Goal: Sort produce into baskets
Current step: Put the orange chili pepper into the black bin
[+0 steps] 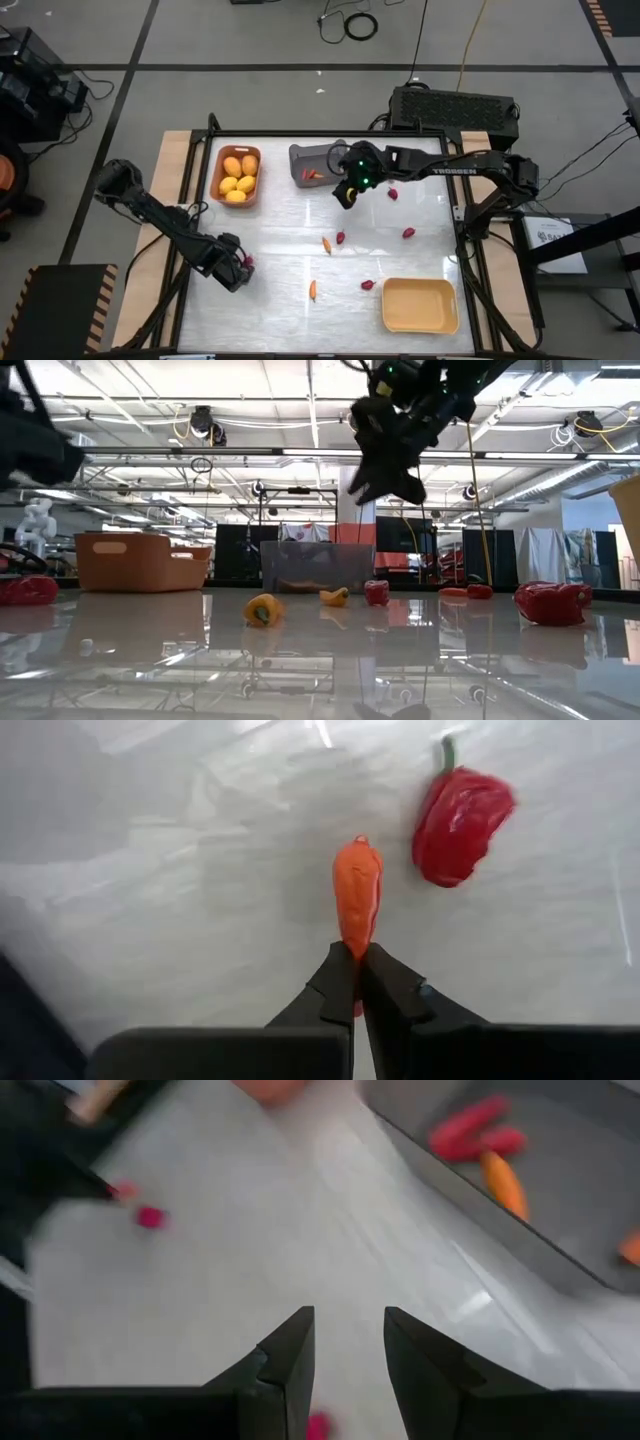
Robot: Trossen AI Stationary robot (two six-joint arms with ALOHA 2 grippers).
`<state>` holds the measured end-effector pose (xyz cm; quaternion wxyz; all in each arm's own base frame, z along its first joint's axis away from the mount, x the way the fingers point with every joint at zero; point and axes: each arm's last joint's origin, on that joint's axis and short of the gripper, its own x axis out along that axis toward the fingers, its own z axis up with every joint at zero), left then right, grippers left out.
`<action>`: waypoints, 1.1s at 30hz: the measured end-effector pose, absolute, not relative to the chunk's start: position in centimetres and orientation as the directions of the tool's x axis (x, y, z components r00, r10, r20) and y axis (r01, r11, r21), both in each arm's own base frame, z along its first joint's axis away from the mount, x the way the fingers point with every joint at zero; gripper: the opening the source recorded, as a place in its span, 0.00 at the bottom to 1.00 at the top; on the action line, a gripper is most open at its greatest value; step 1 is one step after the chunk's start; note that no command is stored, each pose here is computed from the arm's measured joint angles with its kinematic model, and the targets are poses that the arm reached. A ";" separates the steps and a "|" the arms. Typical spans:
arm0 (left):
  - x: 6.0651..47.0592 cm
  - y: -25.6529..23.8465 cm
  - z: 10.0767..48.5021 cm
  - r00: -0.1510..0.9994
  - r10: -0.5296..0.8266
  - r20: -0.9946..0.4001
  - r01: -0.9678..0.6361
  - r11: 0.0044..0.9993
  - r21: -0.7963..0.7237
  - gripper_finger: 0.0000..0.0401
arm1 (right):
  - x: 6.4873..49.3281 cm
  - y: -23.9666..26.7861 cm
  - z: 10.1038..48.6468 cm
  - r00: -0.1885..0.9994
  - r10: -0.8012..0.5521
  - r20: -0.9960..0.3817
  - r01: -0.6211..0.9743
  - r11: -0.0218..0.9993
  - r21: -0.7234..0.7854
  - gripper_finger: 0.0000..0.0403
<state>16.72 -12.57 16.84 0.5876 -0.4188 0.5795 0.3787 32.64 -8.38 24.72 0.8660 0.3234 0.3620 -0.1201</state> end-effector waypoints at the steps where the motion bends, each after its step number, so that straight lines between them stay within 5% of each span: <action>1: 16.4 -12.2 17.4 0.042 -0.038 -0.998 -0.932 0.359 -0.052 0.03 | 32.4 -8.5 24.5 0.691 0.026 -0.722 0.455 0.761 0.463 0.28; 13: 16.7 -6.4 23.4 0.497 0.168 -0.851 -0.834 0.363 -0.416 0.03 | 32.1 -8.7 24.3 0.667 0.025 -0.744 0.482 0.748 0.457 0.28; 19: 20.5 -1.8 25.0 0.670 0.288 -0.685 -0.717 0.489 -0.496 0.03 | 32.2 -8.7 24.4 0.672 0.023 -0.740 0.479 0.749 0.458 0.28; 26: 22.4 5.0 25.9 0.740 0.363 -0.566 -0.658 0.562 -0.501 0.03 | 32.2 -8.7 24.4 0.676 0.022 -0.737 0.477 0.750 0.459 0.28; 33: 24.3 9.5 24.3 0.798 0.295 -0.526 -0.584 0.596 -0.552 0.03 | 32.2 -8.7 24.4 0.677 0.022 -0.736 0.476 0.750 0.459 0.28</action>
